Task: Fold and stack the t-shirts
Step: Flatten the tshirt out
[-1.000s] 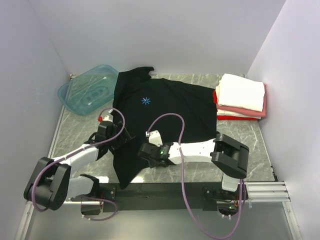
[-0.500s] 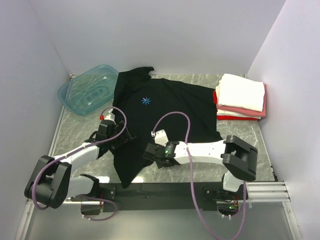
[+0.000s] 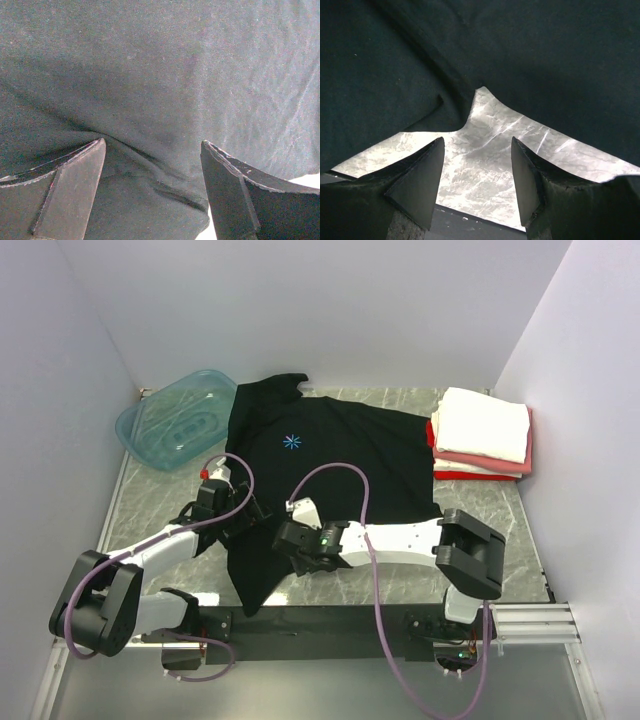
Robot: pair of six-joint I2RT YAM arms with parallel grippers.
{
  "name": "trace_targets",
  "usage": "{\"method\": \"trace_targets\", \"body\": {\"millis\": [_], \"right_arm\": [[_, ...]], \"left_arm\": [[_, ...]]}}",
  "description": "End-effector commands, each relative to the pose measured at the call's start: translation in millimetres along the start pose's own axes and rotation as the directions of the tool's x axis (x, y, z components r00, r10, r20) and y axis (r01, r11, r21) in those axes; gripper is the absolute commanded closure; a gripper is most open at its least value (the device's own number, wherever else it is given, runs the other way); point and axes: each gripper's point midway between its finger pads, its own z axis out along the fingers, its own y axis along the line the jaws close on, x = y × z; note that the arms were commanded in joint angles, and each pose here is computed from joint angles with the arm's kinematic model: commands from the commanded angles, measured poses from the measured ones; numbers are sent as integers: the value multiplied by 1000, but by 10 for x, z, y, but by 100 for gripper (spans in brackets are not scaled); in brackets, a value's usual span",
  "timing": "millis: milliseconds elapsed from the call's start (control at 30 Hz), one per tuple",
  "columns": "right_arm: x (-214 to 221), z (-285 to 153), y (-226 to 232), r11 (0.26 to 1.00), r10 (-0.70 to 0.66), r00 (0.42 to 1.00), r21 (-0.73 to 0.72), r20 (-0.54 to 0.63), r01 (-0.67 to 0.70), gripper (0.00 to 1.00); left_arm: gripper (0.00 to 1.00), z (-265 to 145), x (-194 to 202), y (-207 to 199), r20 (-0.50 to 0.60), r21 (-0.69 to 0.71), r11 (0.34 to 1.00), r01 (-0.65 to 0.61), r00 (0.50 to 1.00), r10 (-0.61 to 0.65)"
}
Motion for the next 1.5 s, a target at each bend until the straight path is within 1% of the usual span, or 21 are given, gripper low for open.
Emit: {"method": "trace_targets", "body": {"millis": [0,267,533,1067,1267,1467], "right_arm": [[-161,-25,218,998,5,999,-55,39,-2,37],[-147,67,309,998,-7,1000,-64,21,8,37],[-92,197,336,999,-20,1000,-44,-2,20,37],[-184,195,408,999,-5,1000,-52,22,7,37],[-53,235,394,999,-18,1000,-41,-4,18,37],[190,186,142,999,-32,999,10,-36,32,37]], "left_arm": [[16,16,92,152,-35,-58,998,-24,999,22],[16,7,80,130,-35,-51,998,-23,999,21],[16,-16,71,117,-32,-49,998,-29,999,27],[16,-7,93,122,-40,-45,999,-30,999,28],[16,-13,86,130,-38,-49,998,-32,999,30],[16,2,68,106,-41,-44,998,-41,998,39]]}}
